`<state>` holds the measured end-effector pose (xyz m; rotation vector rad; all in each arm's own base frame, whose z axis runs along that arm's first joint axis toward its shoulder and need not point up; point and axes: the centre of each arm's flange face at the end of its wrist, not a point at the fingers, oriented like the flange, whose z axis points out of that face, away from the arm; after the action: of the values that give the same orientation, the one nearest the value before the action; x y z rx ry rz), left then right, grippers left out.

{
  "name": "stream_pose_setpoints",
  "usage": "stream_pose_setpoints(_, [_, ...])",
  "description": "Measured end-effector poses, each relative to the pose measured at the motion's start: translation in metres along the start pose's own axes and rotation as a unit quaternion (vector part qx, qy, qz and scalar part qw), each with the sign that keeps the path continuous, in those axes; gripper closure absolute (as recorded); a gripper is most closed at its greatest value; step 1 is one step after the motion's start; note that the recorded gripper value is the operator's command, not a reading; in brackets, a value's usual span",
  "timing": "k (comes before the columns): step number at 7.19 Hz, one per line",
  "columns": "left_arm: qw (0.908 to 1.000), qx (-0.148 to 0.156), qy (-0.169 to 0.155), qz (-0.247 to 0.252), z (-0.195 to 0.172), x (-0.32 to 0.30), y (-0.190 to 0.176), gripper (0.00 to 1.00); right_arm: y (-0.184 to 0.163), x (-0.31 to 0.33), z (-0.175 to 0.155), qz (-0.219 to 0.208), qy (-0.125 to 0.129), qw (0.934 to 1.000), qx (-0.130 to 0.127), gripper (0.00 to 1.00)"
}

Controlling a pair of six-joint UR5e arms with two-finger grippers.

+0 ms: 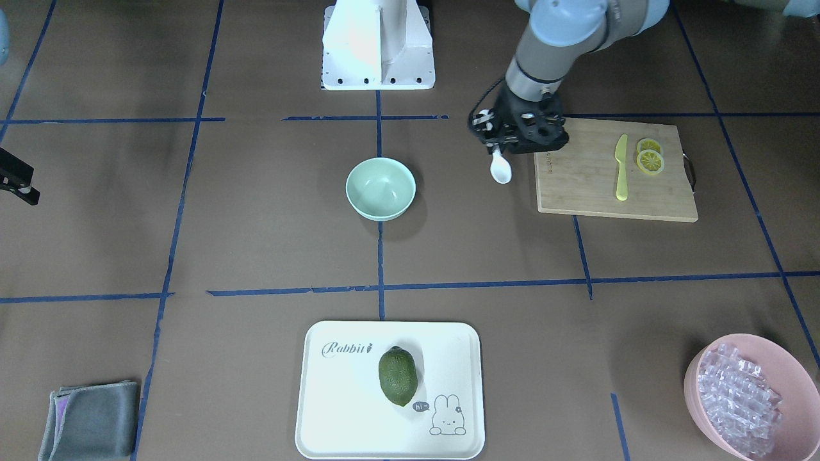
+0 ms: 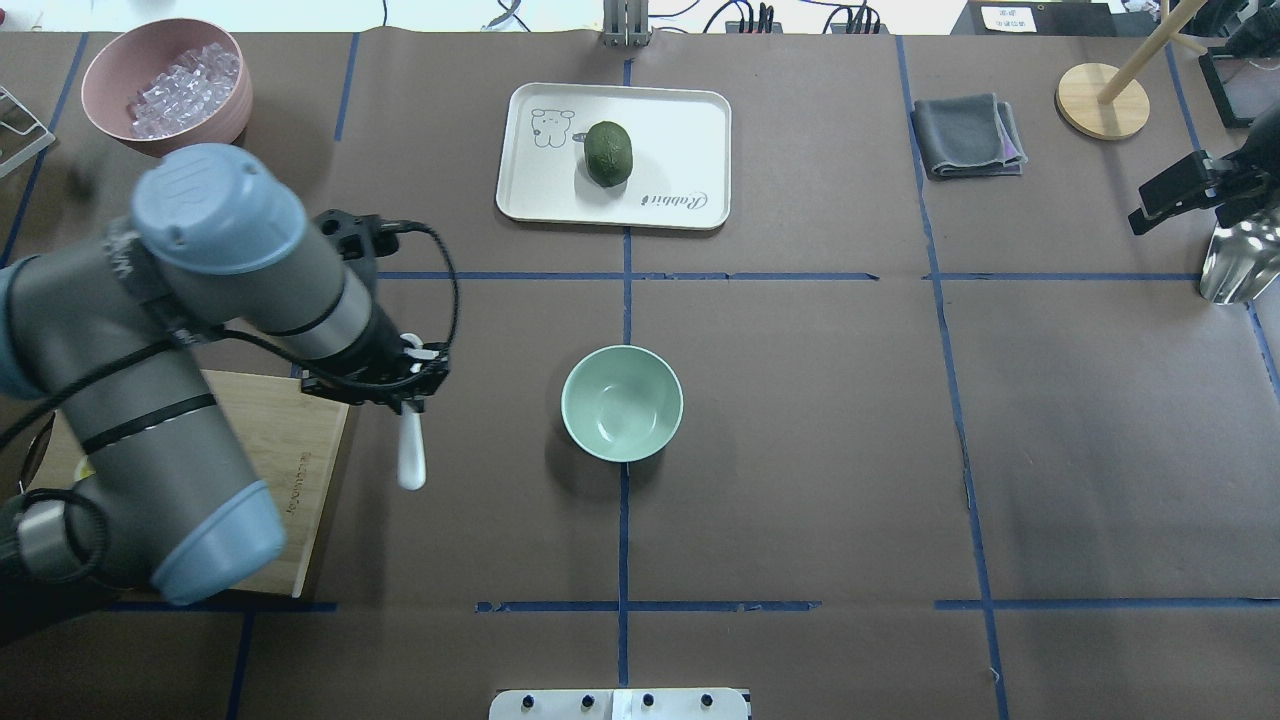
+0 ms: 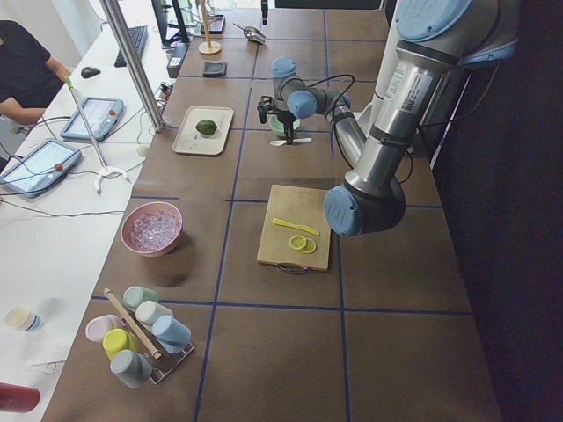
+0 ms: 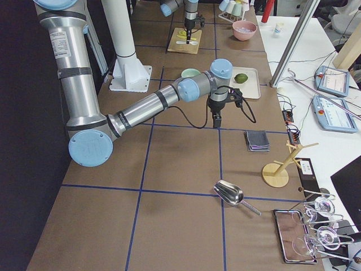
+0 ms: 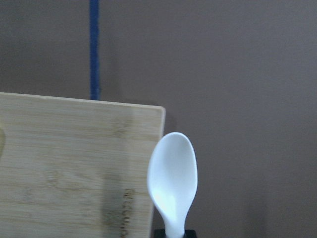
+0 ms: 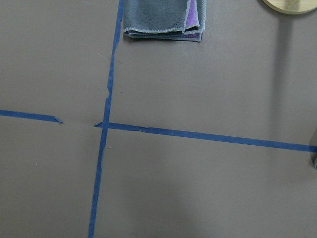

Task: Place spoon in bowl
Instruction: 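Carry the white spoon with the left gripper over the green bowl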

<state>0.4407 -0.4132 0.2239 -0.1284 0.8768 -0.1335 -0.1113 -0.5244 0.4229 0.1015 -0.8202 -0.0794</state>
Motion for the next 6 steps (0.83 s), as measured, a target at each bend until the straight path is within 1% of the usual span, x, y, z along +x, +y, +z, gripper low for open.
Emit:
stream_pose_setpoints(2, [0.9986, -0.016, 0.026, -0.043, 0.028, 0.087, 0.010, 1.00, 0.010, 0.028, 0.002, -0.019, 0.008, 0.9998, -0.004, 0.01])
stream_pose_setpoints(3, [0.9976, -0.022, 0.035, -0.056, 0.040, 0.121, 0.011, 1.00, 0.018, 0.050, 0.001, -0.030, 0.014, 0.9994, -0.006, 0.01])
stream_pose_setpoints(4, [0.9970, -0.024, 0.040, -0.061, 0.046, 0.138, 0.013, 1.00, 0.024, 0.070, 0.000, -0.036, 0.018, 0.9991, -0.008, 0.01])
stream_pose_setpoints(5, [0.9968, -0.026, 0.042, -0.063, 0.048, 0.145, 0.013, 0.91, 0.029, 0.083, 0.000, -0.040, 0.021, 0.9989, -0.009, 0.01])
stream_pose_setpoints(6, [0.9968, -0.026, 0.042, -0.063, 0.049, 0.148, 0.013, 0.27, 0.031, 0.089, -0.001, -0.042, 0.022, 0.9988, -0.009, 0.01])
